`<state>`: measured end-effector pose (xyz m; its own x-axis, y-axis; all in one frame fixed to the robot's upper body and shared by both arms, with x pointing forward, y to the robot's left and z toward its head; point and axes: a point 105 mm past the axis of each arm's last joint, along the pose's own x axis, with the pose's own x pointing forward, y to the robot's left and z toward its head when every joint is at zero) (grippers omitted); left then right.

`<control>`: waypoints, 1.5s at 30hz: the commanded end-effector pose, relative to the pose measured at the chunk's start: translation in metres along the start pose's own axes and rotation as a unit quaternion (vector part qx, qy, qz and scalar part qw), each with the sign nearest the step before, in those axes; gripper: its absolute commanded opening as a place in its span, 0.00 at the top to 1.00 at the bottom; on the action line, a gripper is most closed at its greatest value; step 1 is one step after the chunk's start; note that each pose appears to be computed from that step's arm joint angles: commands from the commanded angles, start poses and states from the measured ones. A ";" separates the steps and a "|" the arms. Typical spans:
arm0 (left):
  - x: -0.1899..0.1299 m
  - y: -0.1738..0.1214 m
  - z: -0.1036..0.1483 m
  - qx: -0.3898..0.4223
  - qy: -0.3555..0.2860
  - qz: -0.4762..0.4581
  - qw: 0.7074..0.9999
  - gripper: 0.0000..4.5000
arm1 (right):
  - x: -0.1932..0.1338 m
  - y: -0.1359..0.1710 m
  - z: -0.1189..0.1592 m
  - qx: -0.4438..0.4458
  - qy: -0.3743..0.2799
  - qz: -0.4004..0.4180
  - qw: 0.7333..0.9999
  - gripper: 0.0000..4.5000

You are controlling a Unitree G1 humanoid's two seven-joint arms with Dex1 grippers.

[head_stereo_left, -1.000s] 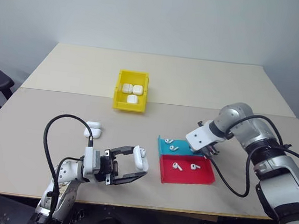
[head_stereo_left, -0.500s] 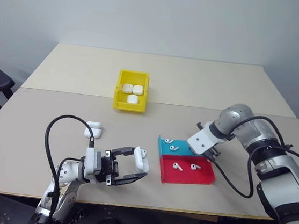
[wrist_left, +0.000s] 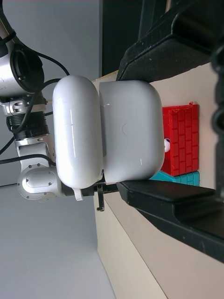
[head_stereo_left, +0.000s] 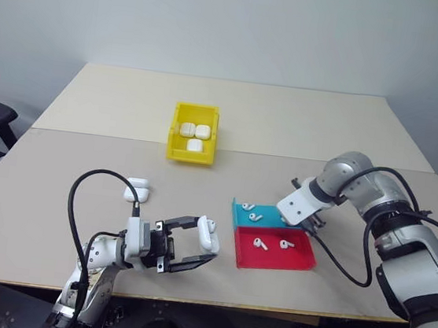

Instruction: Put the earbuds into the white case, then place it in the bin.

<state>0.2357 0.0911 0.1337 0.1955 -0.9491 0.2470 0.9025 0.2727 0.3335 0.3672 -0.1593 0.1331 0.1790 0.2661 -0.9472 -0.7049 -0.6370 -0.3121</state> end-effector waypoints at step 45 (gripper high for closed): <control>0.069 0.026 0.067 0.011 -0.181 -0.106 0.978 0.38 | -0.171 0.033 0.165 0.327 -0.562 -0.333 0.682 0.81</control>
<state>0.2488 0.0449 0.2107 -0.1076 -0.8829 0.4571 0.9069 0.1012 0.4089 0.2078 -0.1098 0.2934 0.2400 0.9618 0.1315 -0.9487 0.2611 -0.1786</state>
